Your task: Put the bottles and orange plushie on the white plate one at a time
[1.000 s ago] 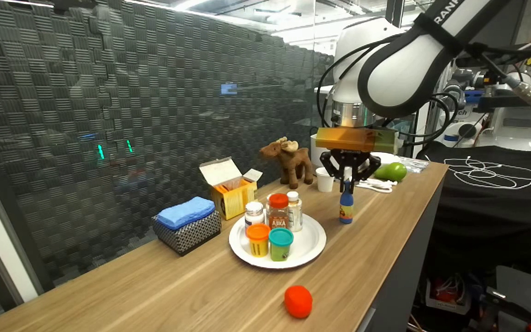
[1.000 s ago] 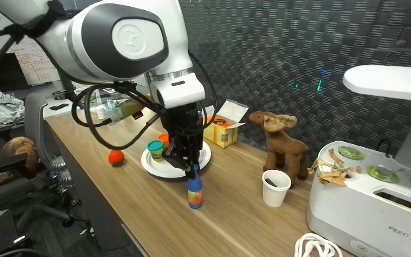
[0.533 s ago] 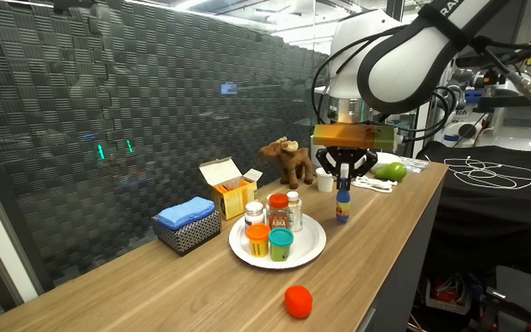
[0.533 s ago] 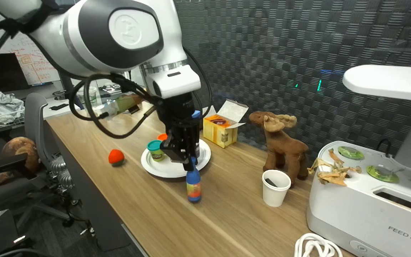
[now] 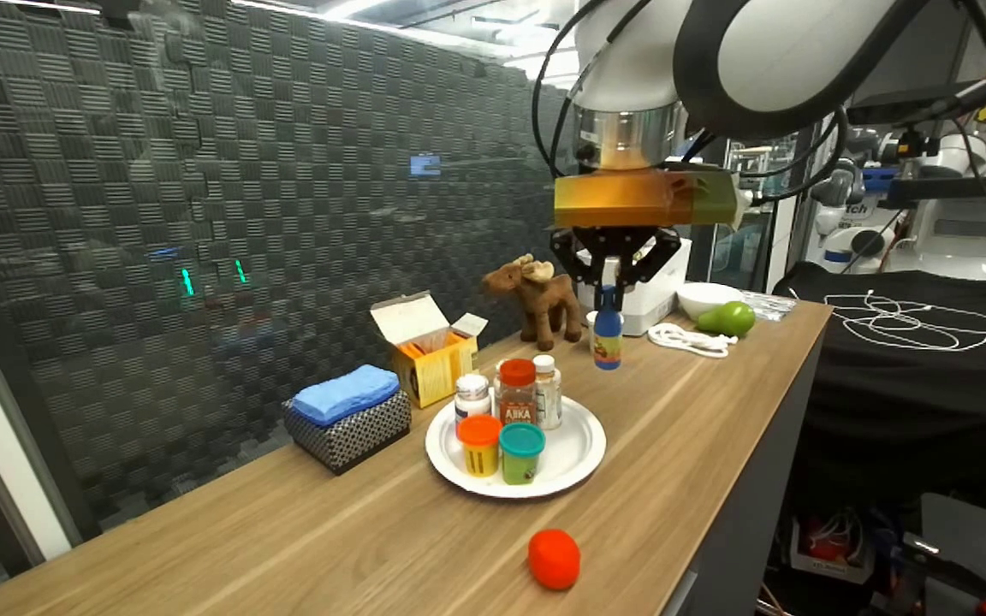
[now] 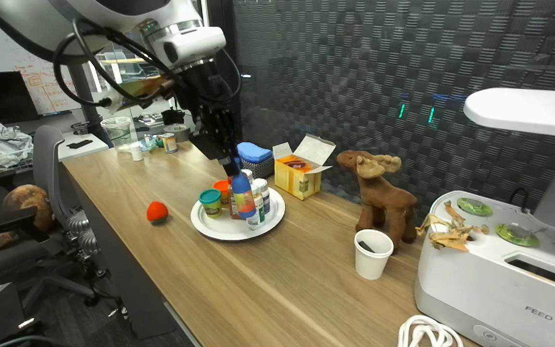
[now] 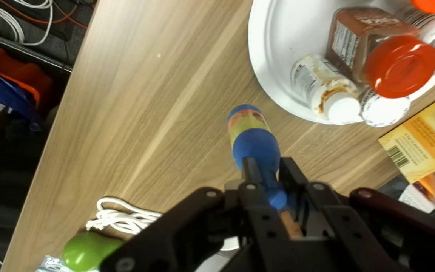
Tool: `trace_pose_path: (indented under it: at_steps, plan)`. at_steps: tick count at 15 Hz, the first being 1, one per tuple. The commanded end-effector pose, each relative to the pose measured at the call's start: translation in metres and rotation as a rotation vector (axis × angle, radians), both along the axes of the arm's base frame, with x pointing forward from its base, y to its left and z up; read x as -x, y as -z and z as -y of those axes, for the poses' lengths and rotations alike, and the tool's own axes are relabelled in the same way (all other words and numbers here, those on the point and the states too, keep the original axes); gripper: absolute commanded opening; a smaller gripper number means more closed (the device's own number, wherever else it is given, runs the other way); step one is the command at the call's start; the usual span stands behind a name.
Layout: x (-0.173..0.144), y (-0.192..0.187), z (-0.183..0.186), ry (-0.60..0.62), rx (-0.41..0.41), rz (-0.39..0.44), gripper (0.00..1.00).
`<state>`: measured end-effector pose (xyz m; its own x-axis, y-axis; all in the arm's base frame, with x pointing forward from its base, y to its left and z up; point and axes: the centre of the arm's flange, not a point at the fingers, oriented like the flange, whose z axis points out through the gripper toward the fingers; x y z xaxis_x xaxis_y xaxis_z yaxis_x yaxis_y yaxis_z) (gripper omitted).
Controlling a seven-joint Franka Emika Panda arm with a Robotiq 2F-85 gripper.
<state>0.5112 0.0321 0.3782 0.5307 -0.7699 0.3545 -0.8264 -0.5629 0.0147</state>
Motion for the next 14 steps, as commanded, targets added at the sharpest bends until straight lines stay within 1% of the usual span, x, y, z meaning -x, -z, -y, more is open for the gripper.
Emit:
trace_pose_path:
  at_steps: [1,4,6,10,14]
  plan:
    - [-0.003,-0.009,-0.021,-0.065,-0.008,0.012,0.05]
    - [-0.009,0.004,-0.029,-0.103,-0.035,-0.005,0.05]
    - [-0.013,0.015,-0.032,-0.133,-0.065,-0.023,0.05]
    - [-0.024,0.037,-0.038,-0.182,-0.127,-0.032,0.05]
    - [-0.031,0.053,-0.043,-0.213,-0.124,-0.05,0.05]
